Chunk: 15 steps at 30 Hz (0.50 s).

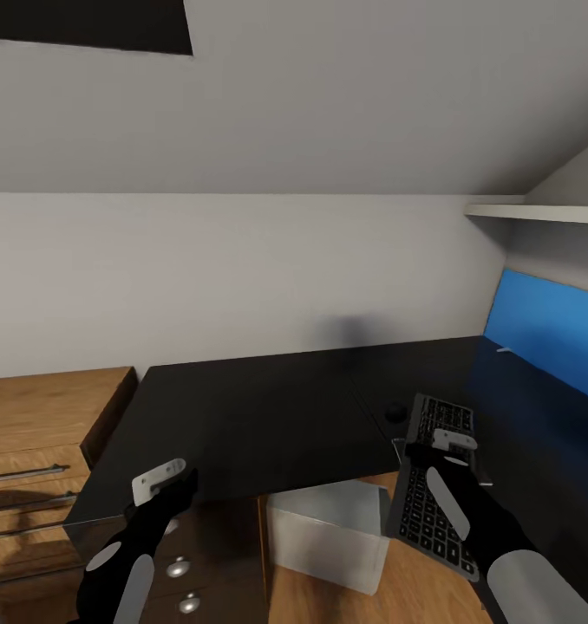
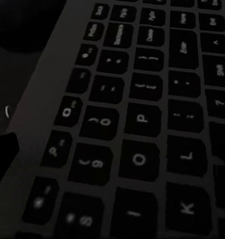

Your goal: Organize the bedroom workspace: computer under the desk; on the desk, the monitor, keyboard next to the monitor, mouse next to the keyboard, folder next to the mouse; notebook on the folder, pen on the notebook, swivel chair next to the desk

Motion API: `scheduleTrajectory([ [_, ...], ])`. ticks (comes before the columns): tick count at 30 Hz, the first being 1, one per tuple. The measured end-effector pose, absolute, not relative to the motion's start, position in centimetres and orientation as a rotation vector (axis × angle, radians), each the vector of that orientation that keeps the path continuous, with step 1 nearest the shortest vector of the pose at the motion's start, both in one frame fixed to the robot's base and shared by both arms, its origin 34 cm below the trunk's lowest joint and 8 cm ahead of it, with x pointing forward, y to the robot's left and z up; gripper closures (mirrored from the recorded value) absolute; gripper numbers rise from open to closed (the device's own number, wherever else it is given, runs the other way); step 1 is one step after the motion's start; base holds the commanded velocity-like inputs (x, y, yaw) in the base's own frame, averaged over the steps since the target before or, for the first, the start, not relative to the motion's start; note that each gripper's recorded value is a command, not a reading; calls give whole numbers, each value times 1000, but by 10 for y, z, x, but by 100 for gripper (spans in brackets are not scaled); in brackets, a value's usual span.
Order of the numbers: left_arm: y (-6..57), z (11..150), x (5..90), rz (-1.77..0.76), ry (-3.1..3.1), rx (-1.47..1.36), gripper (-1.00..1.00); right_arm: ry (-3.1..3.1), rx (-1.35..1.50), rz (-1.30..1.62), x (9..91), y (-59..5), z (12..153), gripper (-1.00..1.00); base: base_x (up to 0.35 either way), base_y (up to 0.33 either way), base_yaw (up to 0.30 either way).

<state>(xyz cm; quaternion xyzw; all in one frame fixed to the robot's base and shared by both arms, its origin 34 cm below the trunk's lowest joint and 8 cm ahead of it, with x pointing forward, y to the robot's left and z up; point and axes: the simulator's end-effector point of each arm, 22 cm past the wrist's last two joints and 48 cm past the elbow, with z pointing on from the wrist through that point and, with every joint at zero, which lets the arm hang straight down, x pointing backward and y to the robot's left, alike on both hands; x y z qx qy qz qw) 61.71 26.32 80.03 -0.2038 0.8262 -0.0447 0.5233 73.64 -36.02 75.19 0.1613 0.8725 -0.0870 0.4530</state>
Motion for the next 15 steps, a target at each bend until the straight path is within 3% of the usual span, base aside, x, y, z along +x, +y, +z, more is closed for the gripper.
scheduleTrajectory([
  [15,263,800,617,-107,1980,-487,-100,2154,405,-212,736,-361,750,-100,0,60,0],
])
